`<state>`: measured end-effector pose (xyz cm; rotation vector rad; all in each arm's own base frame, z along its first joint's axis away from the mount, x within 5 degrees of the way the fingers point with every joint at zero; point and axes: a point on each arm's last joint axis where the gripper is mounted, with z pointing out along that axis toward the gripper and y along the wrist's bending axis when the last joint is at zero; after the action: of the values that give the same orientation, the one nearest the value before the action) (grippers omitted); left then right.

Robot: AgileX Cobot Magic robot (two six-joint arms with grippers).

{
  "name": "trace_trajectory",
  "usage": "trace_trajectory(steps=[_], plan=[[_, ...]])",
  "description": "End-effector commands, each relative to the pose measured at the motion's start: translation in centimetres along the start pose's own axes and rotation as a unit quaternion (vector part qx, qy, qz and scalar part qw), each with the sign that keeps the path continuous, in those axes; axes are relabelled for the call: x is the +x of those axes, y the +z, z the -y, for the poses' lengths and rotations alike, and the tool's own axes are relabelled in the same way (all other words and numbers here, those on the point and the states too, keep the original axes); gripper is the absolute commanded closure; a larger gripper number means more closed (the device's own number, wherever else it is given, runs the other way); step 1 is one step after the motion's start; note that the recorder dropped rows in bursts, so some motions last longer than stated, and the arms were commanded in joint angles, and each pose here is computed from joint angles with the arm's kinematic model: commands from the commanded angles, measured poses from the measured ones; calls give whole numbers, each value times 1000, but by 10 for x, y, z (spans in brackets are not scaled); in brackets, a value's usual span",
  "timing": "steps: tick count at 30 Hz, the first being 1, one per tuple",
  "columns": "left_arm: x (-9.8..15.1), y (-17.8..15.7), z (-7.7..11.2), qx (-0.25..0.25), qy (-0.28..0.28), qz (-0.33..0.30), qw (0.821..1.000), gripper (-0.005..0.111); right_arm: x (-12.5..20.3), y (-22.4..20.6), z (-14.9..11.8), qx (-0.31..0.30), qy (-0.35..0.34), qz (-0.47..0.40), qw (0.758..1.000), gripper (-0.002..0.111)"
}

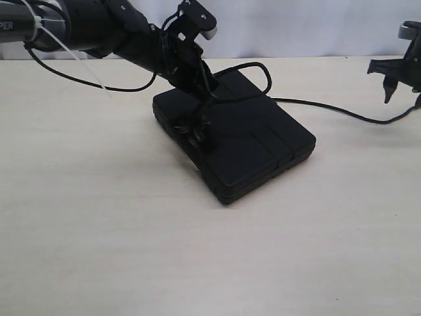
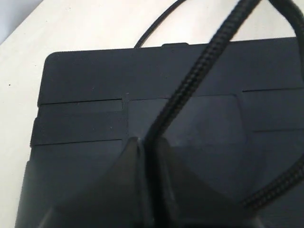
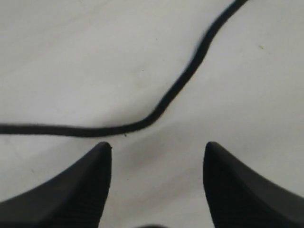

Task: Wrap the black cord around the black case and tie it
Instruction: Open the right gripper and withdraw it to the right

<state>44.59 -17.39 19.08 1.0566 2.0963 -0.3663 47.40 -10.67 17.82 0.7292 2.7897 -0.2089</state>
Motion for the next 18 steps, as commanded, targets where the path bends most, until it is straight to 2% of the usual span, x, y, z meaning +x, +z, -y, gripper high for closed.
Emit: trace_trajectory(steps=[1, 9, 18], plan=[[-1, 0, 2, 4, 3, -2, 1000, 107, -3, 26, -10, 4, 71, -5, 997, 54], [-1, 0, 2, 7, 3, -3, 1000, 107, 3, 71, -15, 13, 83, -17, 996, 54], [-1, 0, 3, 9, 2, -3, 1000, 107, 0, 76, -18, -6, 95, 3, 995, 54]])
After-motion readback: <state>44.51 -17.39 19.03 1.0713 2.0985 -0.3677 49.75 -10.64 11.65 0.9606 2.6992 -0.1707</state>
